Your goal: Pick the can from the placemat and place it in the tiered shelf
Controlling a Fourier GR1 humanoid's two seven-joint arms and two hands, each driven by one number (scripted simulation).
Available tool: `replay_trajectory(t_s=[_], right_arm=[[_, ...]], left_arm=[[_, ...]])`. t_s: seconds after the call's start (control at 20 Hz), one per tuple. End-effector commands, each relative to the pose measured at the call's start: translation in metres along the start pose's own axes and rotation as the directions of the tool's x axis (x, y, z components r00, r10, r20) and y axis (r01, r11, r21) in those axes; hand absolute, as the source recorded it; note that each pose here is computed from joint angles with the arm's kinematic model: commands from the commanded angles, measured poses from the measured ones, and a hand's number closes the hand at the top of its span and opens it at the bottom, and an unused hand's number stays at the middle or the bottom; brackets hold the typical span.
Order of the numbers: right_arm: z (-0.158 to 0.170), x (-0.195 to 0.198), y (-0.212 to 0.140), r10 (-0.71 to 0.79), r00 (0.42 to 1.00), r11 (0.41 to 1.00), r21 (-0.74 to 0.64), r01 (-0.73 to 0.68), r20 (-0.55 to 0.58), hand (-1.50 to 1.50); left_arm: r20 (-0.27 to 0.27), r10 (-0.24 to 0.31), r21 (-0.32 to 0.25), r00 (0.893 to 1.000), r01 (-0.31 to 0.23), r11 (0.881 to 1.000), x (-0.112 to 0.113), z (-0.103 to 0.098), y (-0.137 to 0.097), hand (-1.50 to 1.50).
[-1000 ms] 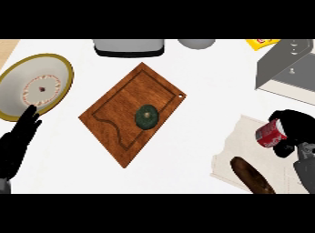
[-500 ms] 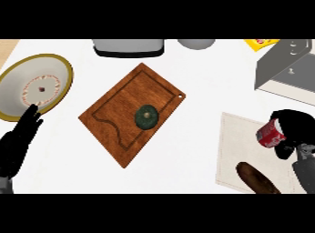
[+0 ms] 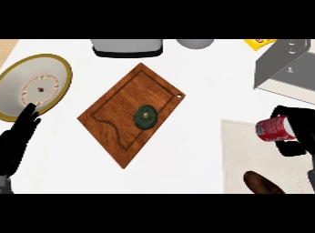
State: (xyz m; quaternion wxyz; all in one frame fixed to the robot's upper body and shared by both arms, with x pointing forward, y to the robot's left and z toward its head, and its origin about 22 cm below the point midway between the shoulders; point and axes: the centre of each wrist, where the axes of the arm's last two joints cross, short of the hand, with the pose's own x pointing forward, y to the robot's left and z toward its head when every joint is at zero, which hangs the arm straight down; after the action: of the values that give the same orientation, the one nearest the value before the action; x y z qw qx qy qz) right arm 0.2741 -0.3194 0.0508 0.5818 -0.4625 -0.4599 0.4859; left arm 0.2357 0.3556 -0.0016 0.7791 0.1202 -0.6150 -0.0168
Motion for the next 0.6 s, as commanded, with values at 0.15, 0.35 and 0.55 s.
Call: replay_trajectory(t_s=[0.15,0.35,0.55], right_arm=[[0.023,-0.037,-0.041,-0.118,0.979,0.975,-0.167,0.146,0.167,1.5],[0.062,-0.052,-0.057,-0.195,0.965,0.953,-0.199,0.229,0.173,1.5],[0.069,-0.049,-0.092,-0.378,0.904,0.889,-0.194,0.415,0.2,1.5]], left_arm=[[0.007,-0.017,0.009,1.0,0.017,1.0,0.009,0.0,-0.006,0.0],[0.004,0.001,0.026,1.0,-0.001,1.0,-0.012,0.008,-0.005,0.0],[-0.023,0.003,0.008,1.0,-0.002,1.0,-0.005,0.018,0.006,0.0]])
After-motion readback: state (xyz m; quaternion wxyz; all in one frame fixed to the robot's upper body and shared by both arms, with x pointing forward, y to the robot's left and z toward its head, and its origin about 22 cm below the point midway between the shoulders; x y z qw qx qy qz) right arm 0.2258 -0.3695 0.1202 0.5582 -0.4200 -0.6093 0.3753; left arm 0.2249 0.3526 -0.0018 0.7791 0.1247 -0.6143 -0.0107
